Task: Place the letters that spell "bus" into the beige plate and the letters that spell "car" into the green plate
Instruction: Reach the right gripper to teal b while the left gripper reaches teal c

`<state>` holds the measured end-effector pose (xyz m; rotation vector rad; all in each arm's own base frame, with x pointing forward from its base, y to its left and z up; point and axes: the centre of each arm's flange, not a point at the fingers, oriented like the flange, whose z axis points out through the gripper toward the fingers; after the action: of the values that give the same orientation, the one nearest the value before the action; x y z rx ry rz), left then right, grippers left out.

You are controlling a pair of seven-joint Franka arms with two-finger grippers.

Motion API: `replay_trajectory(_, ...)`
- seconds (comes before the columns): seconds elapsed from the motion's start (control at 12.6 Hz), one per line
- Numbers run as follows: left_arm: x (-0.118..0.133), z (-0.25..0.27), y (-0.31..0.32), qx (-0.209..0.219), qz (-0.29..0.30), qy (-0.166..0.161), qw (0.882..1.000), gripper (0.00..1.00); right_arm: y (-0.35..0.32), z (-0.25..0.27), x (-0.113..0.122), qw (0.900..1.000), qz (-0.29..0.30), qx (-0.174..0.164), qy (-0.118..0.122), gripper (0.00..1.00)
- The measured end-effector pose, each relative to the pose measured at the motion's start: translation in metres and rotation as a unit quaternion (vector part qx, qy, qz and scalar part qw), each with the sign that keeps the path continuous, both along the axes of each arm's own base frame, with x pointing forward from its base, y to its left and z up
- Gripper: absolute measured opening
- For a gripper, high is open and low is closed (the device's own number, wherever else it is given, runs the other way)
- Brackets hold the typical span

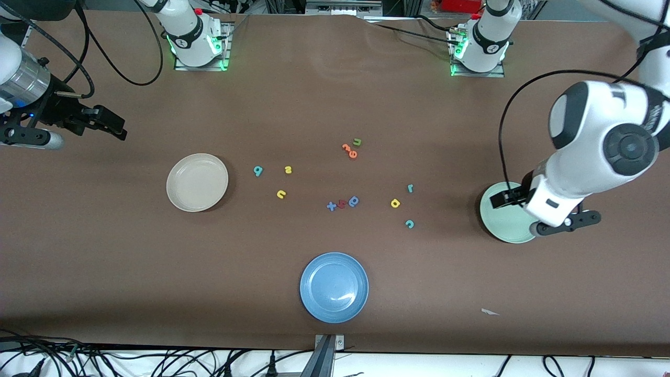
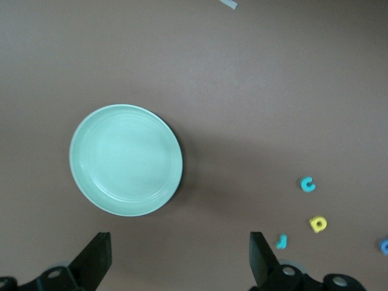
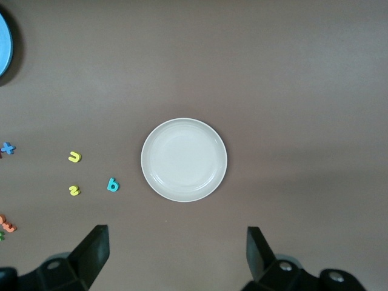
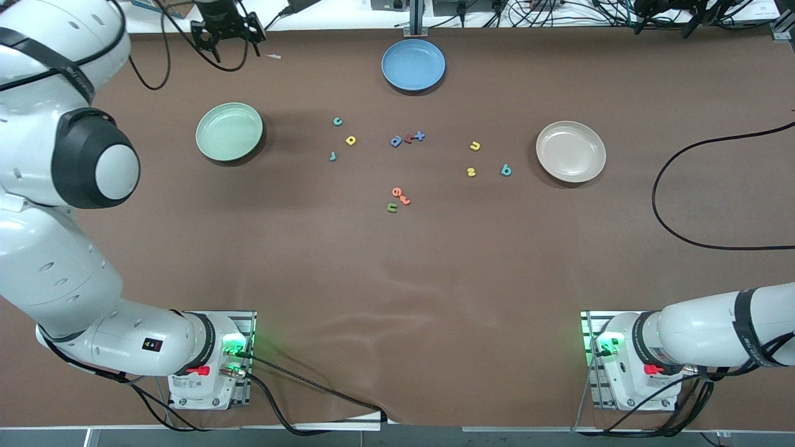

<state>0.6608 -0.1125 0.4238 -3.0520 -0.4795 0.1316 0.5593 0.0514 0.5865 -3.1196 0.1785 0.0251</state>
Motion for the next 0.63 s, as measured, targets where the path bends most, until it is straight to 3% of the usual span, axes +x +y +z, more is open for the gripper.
replay_trajectory(0.08, 0.004, -0.015, -0.009, -0.009, 0.029, -0.002, 1.000, 1.00, 0.000, -0.001, 0.000, 1.000, 0.000, 0.000, 0.002, 1.00)
replay_trajectory(0.32, 0.017, -0.060, -0.028, -0.035, 0.104, -0.003, 0.994, 1.00, 0.001, -0.014, -0.005, 0.999, 0.002, -0.003, 0.038, 1.00)
replay_trajectory(0.63, 0.034, -0.106, -0.065, -0.064, 0.223, -0.055, 0.971, 1.00, 0.053, -0.059, 0.001, 0.996, 0.026, -0.011, 0.083, 1.00)
